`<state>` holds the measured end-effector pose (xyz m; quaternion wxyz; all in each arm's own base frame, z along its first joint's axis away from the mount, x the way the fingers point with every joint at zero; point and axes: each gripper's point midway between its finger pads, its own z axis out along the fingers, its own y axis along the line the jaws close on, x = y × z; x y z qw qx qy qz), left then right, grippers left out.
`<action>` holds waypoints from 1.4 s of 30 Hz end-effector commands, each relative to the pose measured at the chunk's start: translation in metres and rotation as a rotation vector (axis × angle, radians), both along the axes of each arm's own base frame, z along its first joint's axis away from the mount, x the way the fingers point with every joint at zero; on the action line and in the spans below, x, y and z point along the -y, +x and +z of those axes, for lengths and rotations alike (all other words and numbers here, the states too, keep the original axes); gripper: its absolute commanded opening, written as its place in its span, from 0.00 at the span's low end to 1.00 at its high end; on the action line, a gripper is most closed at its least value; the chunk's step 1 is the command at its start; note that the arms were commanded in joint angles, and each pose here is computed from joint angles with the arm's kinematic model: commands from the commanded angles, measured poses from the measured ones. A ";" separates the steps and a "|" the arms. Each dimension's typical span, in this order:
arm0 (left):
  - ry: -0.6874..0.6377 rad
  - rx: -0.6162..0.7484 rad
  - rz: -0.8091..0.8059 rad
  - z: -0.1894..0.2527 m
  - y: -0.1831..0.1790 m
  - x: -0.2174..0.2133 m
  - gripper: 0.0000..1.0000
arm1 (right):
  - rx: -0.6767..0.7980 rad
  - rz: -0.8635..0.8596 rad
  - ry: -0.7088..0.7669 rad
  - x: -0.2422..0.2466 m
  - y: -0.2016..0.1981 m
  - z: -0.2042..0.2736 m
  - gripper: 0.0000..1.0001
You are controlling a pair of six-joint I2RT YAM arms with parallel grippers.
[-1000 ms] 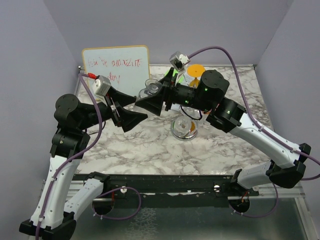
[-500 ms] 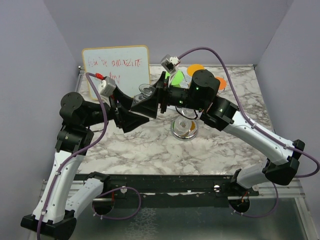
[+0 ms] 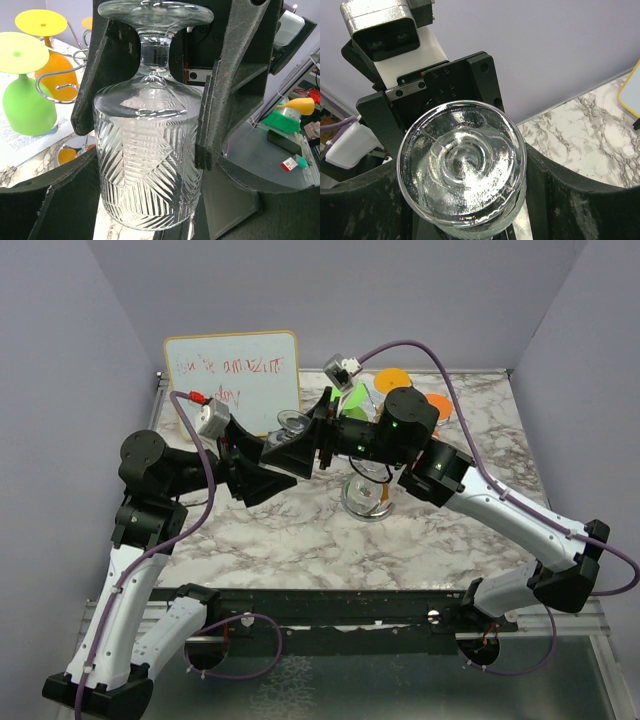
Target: Place the wine glass upside down on the wine glass rack
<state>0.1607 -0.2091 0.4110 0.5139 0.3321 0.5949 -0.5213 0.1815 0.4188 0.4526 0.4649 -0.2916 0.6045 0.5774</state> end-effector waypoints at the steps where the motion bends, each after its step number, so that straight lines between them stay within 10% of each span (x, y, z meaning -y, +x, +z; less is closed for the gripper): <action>1: -0.017 0.049 0.040 0.000 0.003 -0.003 0.14 | 0.058 -0.133 0.169 0.019 0.012 0.047 0.76; 5: -0.039 0.058 0.067 -0.006 0.008 -0.003 0.00 | 0.064 -0.218 0.168 0.024 0.026 0.045 0.82; 42: 0.016 0.182 0.153 -0.074 0.054 0.051 0.00 | 0.156 -0.627 0.252 0.134 0.042 0.074 0.84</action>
